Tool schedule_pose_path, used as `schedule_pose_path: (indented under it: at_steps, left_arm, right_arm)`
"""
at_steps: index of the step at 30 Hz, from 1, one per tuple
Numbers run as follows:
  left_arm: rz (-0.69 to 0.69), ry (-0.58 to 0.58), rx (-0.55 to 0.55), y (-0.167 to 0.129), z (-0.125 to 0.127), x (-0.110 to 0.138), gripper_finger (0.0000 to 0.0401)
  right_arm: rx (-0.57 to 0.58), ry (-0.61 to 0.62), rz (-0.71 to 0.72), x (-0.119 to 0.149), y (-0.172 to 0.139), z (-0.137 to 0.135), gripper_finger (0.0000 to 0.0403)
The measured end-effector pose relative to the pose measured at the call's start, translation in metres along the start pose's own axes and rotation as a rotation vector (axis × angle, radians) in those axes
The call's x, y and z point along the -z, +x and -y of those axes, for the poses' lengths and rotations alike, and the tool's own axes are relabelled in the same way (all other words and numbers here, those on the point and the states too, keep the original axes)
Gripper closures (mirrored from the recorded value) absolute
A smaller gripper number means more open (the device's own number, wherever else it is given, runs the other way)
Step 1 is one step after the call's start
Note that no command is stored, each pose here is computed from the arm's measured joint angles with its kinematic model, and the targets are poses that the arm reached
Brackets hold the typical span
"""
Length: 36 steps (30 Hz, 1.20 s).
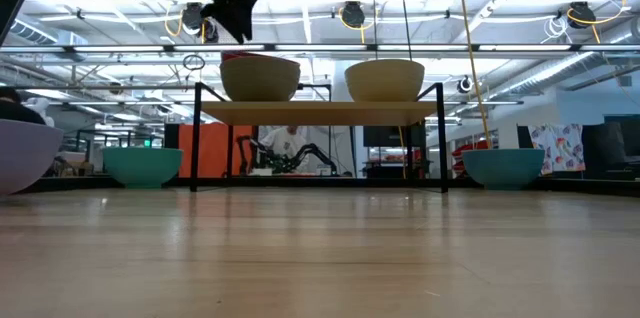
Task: Place and stack bowls onto a shelf
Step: Stack the pink bowl on top of the gray bowl on the shelf
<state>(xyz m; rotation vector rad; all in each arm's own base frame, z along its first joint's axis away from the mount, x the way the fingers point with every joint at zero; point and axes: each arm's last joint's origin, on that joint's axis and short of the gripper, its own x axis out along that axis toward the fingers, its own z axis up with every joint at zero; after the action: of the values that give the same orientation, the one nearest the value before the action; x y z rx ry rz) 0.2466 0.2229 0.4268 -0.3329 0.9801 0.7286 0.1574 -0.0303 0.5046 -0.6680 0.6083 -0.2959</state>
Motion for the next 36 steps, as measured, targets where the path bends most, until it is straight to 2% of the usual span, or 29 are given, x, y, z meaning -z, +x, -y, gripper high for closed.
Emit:
schedule_pose_path:
  at_steps: [7,21,36]
  left_arm:
    - [0.056,0.020,-0.089,-0.004,-0.001,-0.005,0.0251]
    - [0.058,0.057,-0.092,0.020,0.003,-0.006,0.0251]
    - [-0.037,0.091,-0.090,0.057,0.006,0.006,0.0252]
  right_arm:
    - [0.000,0.000,0.000,0.000,0.000,0.000,0.0277]
    - [0.000,0.000,0.000,0.000,0.000,0.000,0.0277]
    - [-0.001,-0.009,-0.001,0.000,0.000,0.000,0.0277]
